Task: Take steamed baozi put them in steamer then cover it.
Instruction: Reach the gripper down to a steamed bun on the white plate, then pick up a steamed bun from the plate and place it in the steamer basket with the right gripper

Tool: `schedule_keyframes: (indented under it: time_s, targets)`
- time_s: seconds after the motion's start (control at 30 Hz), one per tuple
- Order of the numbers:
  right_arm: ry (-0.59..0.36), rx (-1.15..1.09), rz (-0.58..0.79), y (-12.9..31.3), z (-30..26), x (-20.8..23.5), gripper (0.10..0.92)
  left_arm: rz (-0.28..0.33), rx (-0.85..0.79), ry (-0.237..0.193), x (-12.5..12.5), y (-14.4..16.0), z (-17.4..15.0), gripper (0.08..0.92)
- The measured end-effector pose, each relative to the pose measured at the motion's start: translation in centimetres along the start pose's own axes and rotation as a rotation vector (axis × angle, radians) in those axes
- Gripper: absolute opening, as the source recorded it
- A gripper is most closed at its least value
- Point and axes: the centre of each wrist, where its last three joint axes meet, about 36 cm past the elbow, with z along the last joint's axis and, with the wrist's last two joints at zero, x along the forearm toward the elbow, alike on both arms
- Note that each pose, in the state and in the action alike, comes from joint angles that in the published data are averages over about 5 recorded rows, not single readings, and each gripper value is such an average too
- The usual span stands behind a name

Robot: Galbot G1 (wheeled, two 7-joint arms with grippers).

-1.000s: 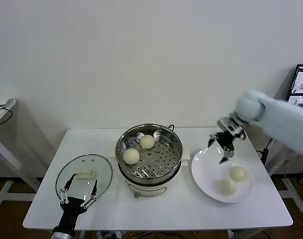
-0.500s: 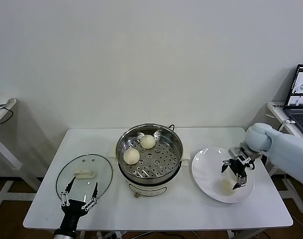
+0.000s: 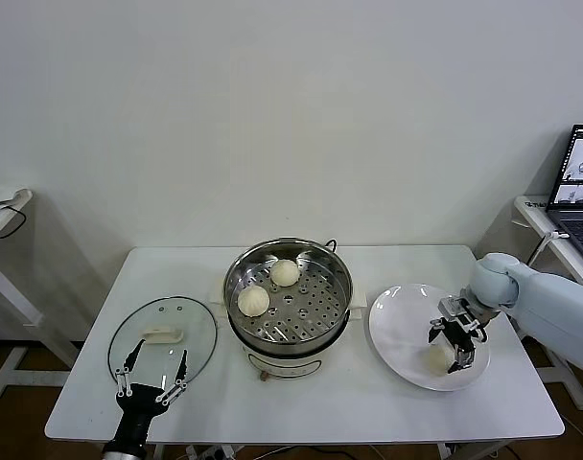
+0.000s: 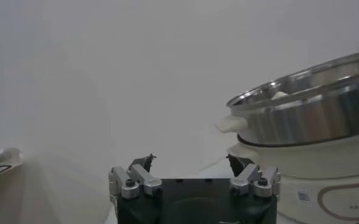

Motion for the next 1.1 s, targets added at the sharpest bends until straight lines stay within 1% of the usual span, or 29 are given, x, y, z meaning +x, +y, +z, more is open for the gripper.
schedule_keyframes:
  time_s: [0.07, 0.13, 0.33, 0.47, 0.6, 0.73, 0.9, 1.0, 1.1]
  targets:
    - [0.001, 0.000, 0.002, 0.1, -0.1, 0.0, 0.659, 0.000, -0.001, -0.001, 0.0, 0.0, 0.0, 0.823]
    - [0.001, 0.000, 0.003, 0.2, -0.1, 0.1, 0.650, -0.001, -0.002, -0.002, -0.1, 0.1, 0.0, 0.823]
    - [0.000, 0.014, 0.019, 0.0, -0.3, 1.4, 0.645, 0.001, -0.004, -0.010, -0.2, 0.2, -0.3, 0.823]
    - [-0.003, 0.060, 0.053, -1.4, -1.0, 4.2, 0.651, 0.004, -0.004, -0.014, -0.3, 0.1, -0.5, 0.823]
    - [0.006, 0.169, 0.113, -3.7, -2.8, 8.8, 0.668, 0.006, -0.004, -0.017, -0.4, 0.1, -0.6, 0.823]
    - [0.015, 0.327, 0.196, -6.3, -6.3, 14.5, 0.677, 0.009, 0.000, -0.017, -0.5, -0.1, -0.5, 0.823]
    - [0.013, 0.551, 0.274, -8.7, -12.9, 20.6, 0.678, 0.014, 0.004, -0.018, -0.5, -0.4, -0.5, 0.823]
    - [0.012, 0.691, 0.292, -9.3, -17.2, 22.7, 0.677, 0.017, 0.004, -0.019, -0.6, -0.4, -0.5, 0.823]
    - [0.014, 0.824, 0.290, -9.4, -21.3, 23.5, 0.677, 0.021, 0.007, -0.019, -0.6, -0.6, -0.5, 0.823]
